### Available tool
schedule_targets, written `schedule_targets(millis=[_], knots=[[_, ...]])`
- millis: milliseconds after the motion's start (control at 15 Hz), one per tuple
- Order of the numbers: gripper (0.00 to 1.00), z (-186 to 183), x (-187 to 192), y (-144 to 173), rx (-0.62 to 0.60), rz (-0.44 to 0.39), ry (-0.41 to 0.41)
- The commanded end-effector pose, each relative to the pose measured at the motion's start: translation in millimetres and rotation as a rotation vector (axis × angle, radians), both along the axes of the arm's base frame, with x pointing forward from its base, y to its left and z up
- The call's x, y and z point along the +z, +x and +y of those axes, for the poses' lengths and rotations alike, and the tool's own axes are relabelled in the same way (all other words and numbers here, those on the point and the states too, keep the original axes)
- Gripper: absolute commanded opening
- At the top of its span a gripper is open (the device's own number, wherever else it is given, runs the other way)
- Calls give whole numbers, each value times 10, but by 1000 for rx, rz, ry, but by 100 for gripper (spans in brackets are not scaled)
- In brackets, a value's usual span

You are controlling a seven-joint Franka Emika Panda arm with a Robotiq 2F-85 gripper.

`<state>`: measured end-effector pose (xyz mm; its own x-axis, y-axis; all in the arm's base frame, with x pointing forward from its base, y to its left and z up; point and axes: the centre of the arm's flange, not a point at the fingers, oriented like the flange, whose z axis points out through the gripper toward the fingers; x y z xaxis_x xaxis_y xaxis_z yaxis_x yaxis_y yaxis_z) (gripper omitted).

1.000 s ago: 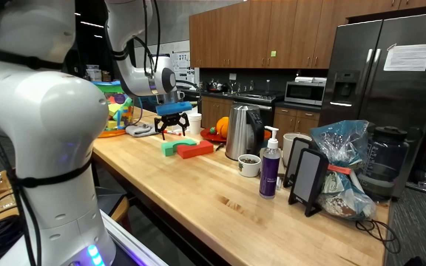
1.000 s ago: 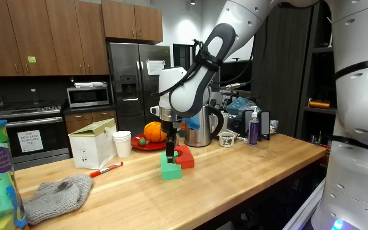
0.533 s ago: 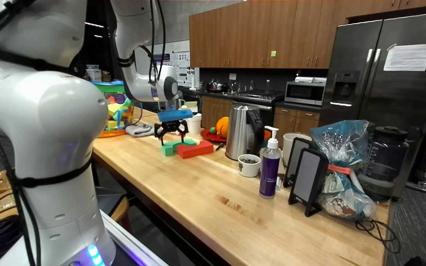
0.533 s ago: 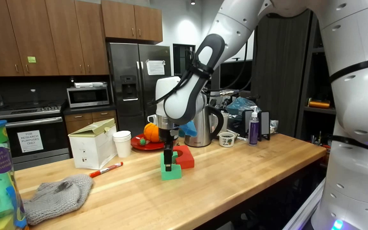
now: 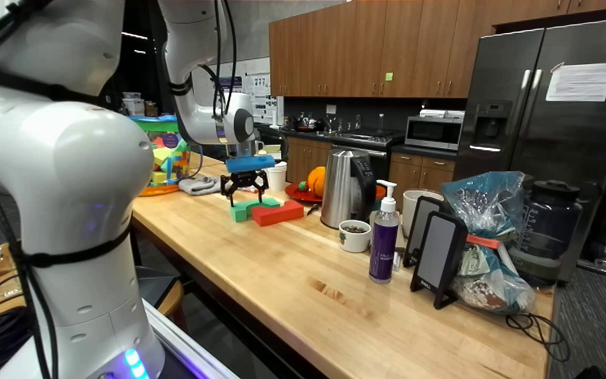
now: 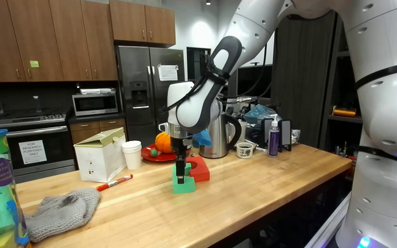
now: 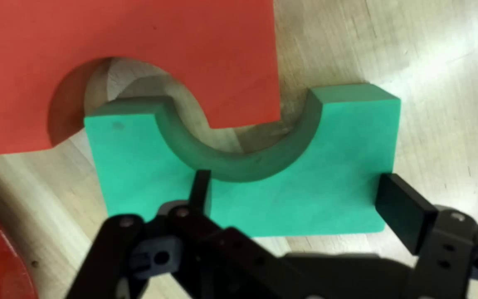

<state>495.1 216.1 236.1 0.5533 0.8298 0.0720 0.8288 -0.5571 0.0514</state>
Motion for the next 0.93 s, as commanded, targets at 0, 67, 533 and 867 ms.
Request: schedule_targets(millis=[0,67,533,867], knots=[[100,-44,-31,84,21,24,16],[100,-40,-45,94,29,30,22],[100,-20,-136,161,116,64,47],[100,29,-179,155,195,53,34]])
